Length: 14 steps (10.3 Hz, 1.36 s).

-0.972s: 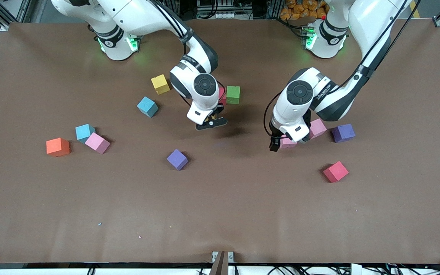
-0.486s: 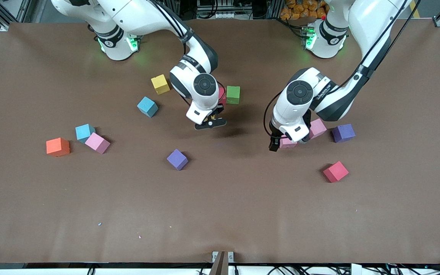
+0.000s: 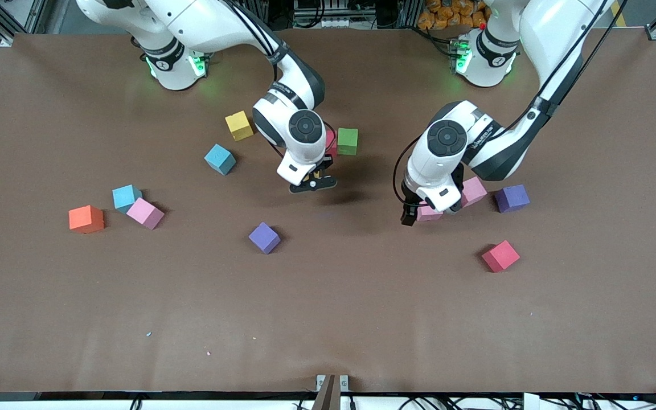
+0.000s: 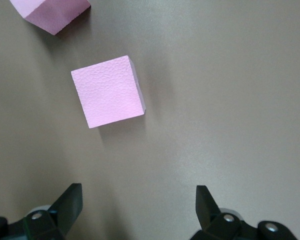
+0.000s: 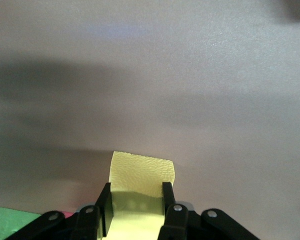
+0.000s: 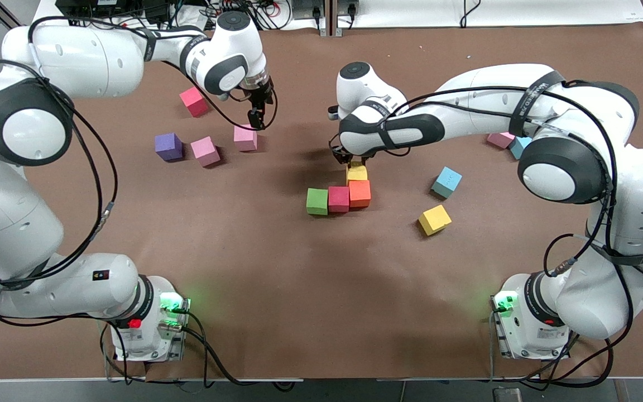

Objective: Arrange 11 blocks into digit 3
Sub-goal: 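Place the yellow cube below the orange cube while the left gripper aligns pink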

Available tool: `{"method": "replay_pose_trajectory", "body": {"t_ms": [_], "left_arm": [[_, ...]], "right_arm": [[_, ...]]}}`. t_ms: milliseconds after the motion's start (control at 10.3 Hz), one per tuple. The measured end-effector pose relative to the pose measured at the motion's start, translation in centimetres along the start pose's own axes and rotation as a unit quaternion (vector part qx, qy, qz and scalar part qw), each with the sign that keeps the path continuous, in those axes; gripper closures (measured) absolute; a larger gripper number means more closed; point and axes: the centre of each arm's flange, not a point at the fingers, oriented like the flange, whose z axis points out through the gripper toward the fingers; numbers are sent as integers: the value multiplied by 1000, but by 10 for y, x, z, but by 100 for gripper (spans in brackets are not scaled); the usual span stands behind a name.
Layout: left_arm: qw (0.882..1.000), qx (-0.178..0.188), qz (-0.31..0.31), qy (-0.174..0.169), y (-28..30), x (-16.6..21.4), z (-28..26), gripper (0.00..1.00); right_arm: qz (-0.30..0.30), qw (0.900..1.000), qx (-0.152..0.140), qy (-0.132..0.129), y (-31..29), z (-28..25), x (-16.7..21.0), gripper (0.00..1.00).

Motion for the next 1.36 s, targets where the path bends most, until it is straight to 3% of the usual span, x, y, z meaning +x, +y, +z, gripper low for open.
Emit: {"method": "replay_pose_trajectory", "body": {"t_ms": [681, 875, 1167, 1264, 1361], "left_arm": [[1000, 5, -2, 2, 12, 41, 3, 0], [999, 14, -40, 4, 14, 62, 9, 0], [995, 26, -98, 3, 11, 66, 20, 0], [995, 29, -98, 4, 8, 64, 23, 0], [995, 32, -95, 7, 5, 64, 26, 0]], "right_arm": [[3, 1000, -1, -2, 4, 0, 1, 56], [4, 1000, -1, -3, 5, 2, 1, 48], [12, 1000, -6, -10, 11, 12, -1, 7], [16, 1000, -6, -10, 12, 13, -1, 0], [17, 1000, -6, -9, 12, 13, -1, 0]]}}
